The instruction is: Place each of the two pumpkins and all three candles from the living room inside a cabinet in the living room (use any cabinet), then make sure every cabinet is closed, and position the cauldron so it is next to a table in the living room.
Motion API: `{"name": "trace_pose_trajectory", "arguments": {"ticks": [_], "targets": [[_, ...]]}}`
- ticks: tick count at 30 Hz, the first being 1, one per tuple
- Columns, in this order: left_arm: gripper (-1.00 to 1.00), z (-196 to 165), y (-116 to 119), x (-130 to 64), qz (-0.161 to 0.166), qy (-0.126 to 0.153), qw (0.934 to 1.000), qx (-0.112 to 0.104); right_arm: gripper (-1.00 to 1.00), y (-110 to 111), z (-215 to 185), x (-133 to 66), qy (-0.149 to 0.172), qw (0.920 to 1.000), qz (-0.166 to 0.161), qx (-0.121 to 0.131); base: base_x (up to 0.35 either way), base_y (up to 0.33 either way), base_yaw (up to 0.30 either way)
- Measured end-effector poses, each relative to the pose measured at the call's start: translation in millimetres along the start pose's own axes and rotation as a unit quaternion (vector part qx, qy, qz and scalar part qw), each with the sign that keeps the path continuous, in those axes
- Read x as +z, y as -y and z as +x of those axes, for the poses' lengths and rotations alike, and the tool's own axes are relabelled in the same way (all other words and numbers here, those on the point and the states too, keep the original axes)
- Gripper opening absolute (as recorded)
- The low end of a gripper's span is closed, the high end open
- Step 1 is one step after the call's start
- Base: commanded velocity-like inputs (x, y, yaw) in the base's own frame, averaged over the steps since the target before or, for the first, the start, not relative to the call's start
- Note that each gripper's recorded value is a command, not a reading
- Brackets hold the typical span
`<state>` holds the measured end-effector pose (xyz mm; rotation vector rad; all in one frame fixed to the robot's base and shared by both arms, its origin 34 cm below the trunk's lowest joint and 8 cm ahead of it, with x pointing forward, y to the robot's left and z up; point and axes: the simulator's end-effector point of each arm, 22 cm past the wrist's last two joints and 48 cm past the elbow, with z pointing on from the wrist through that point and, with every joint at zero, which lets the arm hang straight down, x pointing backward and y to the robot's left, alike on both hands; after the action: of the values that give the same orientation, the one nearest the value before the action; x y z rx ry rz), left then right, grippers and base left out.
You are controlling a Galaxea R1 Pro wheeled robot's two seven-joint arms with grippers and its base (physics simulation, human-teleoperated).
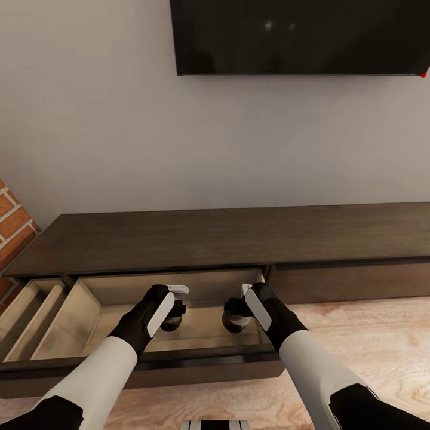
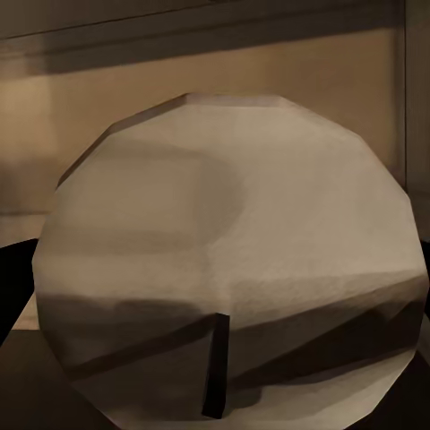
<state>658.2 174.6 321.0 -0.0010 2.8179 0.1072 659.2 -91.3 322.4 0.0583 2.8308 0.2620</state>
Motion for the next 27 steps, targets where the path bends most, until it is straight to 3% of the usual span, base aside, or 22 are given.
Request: {"name": "trace_pose_trajectory", "arguments": {"ticks": [6, 10, 27], "targets": [[-1.0, 0, 1, -0.2, 0.001, 0.0, 1.0, 0.0, -1.0, -1, -13, 0.4, 0.032, 0.9995, 0.002, 0.004, 0.001, 0.001, 0.0], [-1.0, 0, 1, -0.2, 0.001, 0.0, 1.0, 0.0, -1.0, -4, -17, 0.5, 0.044, 0.999, 0.005, -0.007, 0.052, 0.0, 0.0], [-1.0, 0, -1, 0.0, -0.001, 0.0, 1.0, 0.0, -1.0, -5, -17, 1.0, 0.046, 0.9989, 0.007, -0.011, 0.033, 0.0, 0.0]]}}
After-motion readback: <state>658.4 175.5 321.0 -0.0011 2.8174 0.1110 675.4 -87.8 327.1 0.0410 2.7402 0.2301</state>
